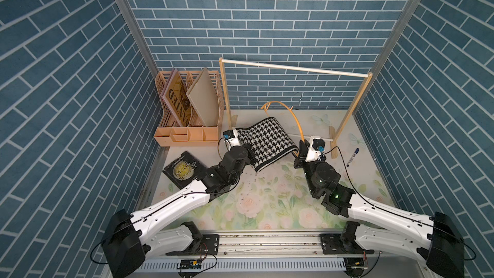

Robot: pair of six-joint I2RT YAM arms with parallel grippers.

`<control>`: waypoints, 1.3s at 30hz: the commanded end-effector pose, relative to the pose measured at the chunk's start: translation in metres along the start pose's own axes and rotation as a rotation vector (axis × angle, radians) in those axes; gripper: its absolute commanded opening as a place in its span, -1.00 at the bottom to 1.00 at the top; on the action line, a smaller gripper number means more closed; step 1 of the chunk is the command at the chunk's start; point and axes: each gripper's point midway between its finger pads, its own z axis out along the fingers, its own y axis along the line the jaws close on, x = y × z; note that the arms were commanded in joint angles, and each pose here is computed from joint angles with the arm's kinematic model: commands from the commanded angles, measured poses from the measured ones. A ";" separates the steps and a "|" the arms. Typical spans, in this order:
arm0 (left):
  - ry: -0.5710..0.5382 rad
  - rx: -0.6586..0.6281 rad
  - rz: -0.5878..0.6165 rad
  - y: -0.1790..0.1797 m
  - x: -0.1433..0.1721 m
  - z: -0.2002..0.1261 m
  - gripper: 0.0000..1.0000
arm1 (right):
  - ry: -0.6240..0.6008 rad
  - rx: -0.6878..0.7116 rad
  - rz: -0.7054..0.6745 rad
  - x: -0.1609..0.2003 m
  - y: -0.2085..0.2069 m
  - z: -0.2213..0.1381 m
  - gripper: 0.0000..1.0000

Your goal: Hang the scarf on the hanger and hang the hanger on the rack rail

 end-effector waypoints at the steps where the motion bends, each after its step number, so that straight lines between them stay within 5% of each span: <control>1: -0.035 0.018 -0.024 -0.003 0.000 0.007 -1.00 | -0.146 0.051 0.086 -0.059 -0.012 -0.002 -1.00; 2: -0.029 0.029 -0.026 -0.004 0.004 0.009 -0.89 | -0.153 0.050 0.085 -0.061 -0.012 -0.002 -1.00; 5: -0.005 0.067 -0.031 -0.010 0.014 0.018 -0.11 | -0.164 0.046 0.078 -0.066 -0.009 0.000 -1.00; 8: 0.013 0.090 -0.027 -0.016 0.023 0.026 0.23 | -0.172 0.041 0.073 -0.068 -0.007 0.002 -1.00; 21: 0.083 0.053 -0.010 -0.007 0.060 0.057 0.24 | -0.210 0.032 0.054 -0.090 -0.008 -0.002 -1.00; 35: -0.031 -0.024 0.098 0.009 0.024 0.031 0.30 | -0.246 0.010 0.065 -0.112 -0.003 -0.003 -1.00; 39: -0.099 -0.070 0.127 0.024 0.008 0.014 0.54 | -0.261 0.004 0.046 -0.124 0.002 0.000 -1.00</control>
